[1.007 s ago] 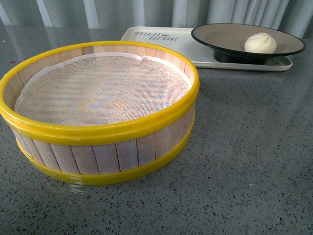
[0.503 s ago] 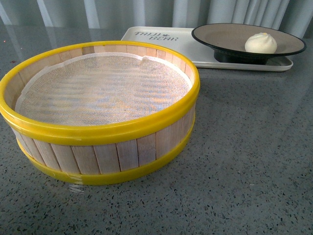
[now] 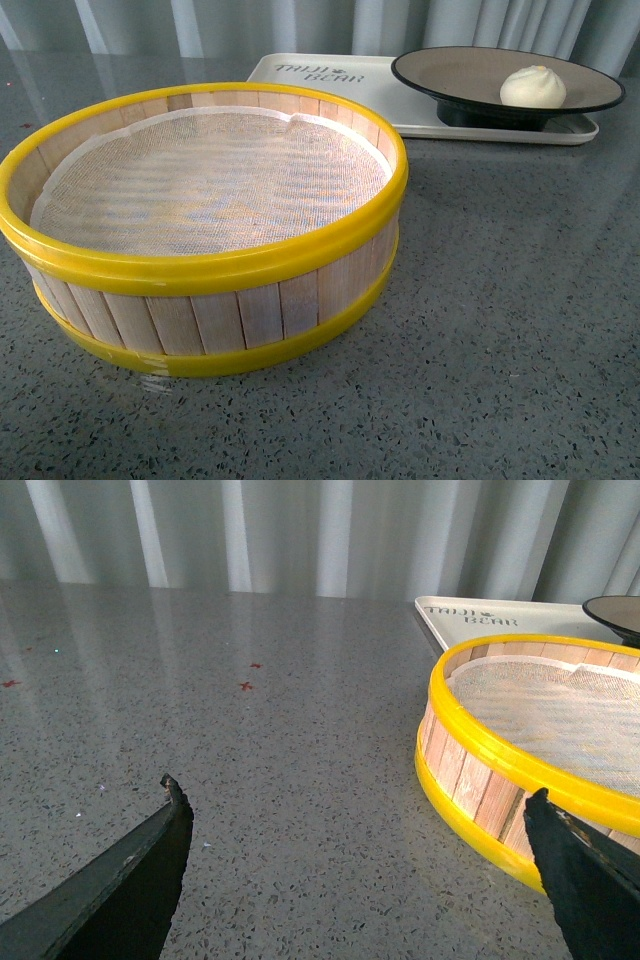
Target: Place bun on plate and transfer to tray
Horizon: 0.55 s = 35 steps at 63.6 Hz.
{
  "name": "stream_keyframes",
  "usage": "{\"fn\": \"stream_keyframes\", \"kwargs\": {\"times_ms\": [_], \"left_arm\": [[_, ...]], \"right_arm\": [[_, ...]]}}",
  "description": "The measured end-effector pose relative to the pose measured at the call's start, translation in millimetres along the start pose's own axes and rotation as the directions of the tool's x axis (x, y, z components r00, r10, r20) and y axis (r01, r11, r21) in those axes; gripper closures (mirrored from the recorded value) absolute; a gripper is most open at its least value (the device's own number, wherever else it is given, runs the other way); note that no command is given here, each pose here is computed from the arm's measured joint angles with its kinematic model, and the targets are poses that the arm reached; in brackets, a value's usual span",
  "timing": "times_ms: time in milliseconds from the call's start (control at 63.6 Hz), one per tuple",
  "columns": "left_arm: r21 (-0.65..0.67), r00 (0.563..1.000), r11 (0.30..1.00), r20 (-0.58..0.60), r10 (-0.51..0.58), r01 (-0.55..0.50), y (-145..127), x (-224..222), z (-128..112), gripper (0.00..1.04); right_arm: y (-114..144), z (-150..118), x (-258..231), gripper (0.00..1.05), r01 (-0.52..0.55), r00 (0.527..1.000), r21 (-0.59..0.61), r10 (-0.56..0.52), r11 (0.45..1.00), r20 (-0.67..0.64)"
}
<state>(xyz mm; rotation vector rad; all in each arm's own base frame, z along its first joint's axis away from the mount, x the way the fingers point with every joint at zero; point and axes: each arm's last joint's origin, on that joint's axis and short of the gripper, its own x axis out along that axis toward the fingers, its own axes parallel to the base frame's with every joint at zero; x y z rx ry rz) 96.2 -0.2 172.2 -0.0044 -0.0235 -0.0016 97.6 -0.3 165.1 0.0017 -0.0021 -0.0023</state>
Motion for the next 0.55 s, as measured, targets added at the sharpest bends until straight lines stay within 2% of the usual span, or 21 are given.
{"fn": "stream_keyframes", "kwargs": {"times_ms": [142,551], "left_arm": [[0.000,1.000,1.000,0.000,0.000,0.000,0.0,0.0,0.0,0.07],[0.000,1.000,1.000,0.000,0.000,0.000,0.0,0.0,0.0,0.07]], "right_arm": [[0.0,0.0,0.0,0.07,0.000,1.000,0.000,0.000,1.000,0.000],[0.0,0.0,0.0,0.09,0.000,1.000,0.000,0.000,1.000,0.000]]}}
